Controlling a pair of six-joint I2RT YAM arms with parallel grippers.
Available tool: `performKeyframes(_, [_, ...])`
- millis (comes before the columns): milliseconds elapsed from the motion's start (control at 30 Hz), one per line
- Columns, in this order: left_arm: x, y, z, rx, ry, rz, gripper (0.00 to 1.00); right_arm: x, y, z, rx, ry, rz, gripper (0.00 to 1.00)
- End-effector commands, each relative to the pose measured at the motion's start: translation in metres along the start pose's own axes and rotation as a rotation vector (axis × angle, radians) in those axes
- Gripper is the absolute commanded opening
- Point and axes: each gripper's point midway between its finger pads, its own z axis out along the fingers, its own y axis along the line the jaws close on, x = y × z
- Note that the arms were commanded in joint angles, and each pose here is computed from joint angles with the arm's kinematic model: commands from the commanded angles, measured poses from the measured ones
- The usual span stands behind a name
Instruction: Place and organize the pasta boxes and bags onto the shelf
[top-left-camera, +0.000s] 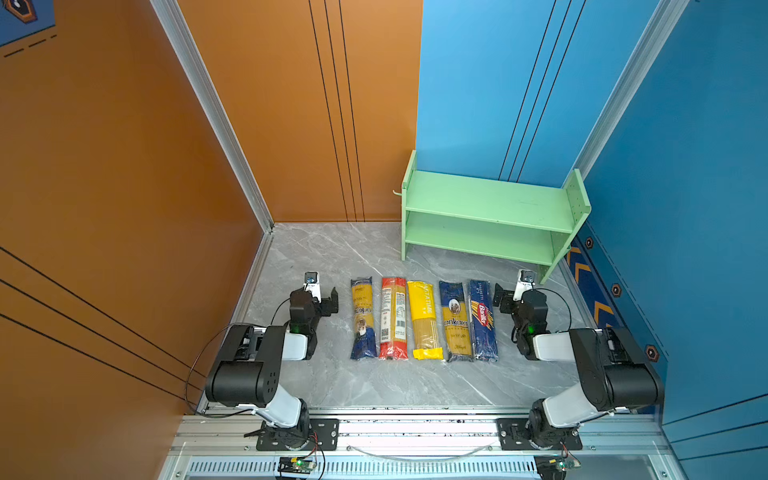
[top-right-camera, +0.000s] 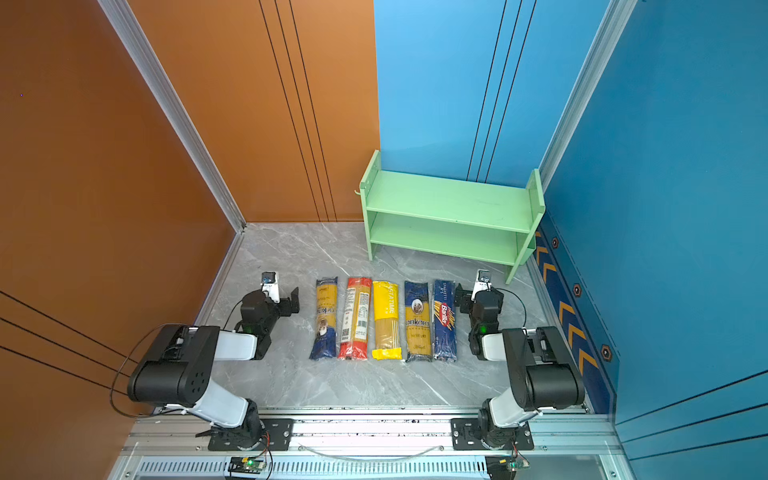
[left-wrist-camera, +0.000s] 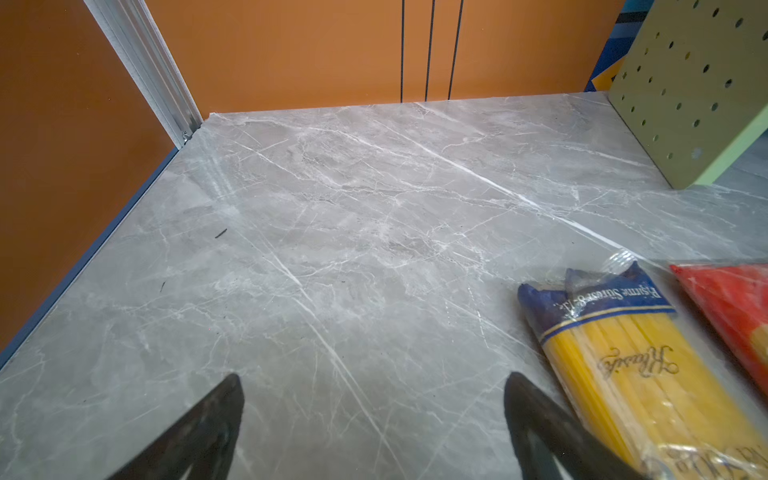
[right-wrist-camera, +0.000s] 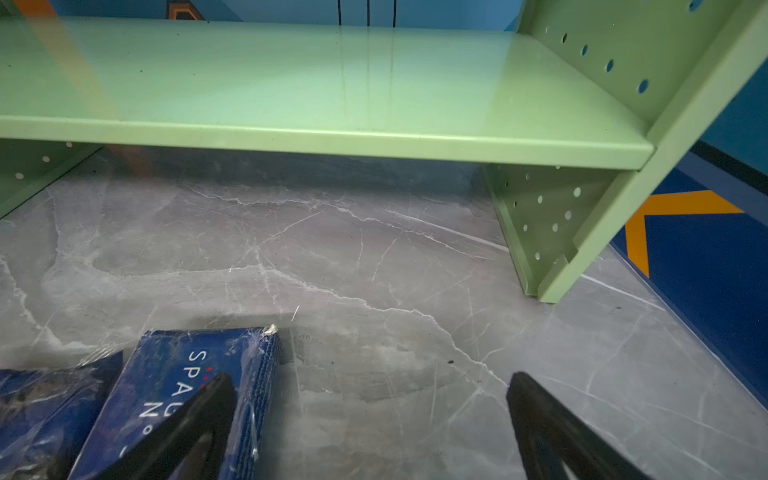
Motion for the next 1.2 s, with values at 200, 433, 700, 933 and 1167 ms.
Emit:
performKeyframes(200, [-0.006, 0.002, 0.003, -0.005, -0.007, 0.006, 0.98, -0.003, 0.0, 0.001, 0.011, -0.011, -0.013, 1.0])
performKeyframes(433, [-0.006, 0.002, 0.002, -0.005, -0.008, 0.006, 0.98, -0.006, 0.003, -0.011, -0.023, -0.077, -0.005, 1.0])
performKeyframes(700, [-0.014, -0.003, -0.005, 0.027, -0.037, 0.014, 0.98, -0.03, 0.0, -0.031, -0.044, -0.104, 0.006, 1.0])
performKeyframes(933, [-0.029, -0.008, -0.02, 0.048, -0.059, 0.032, 0.98, -0.057, -0.002, -0.051, -0.054, -0.126, -0.031, 1.0])
performKeyframes(1167, [-0.08, -0.03, -0.049, 0.095, -0.186, 0.068, 0.98, -0.082, -0.012, -0.064, -0.052, -0.163, -0.053, 1.0])
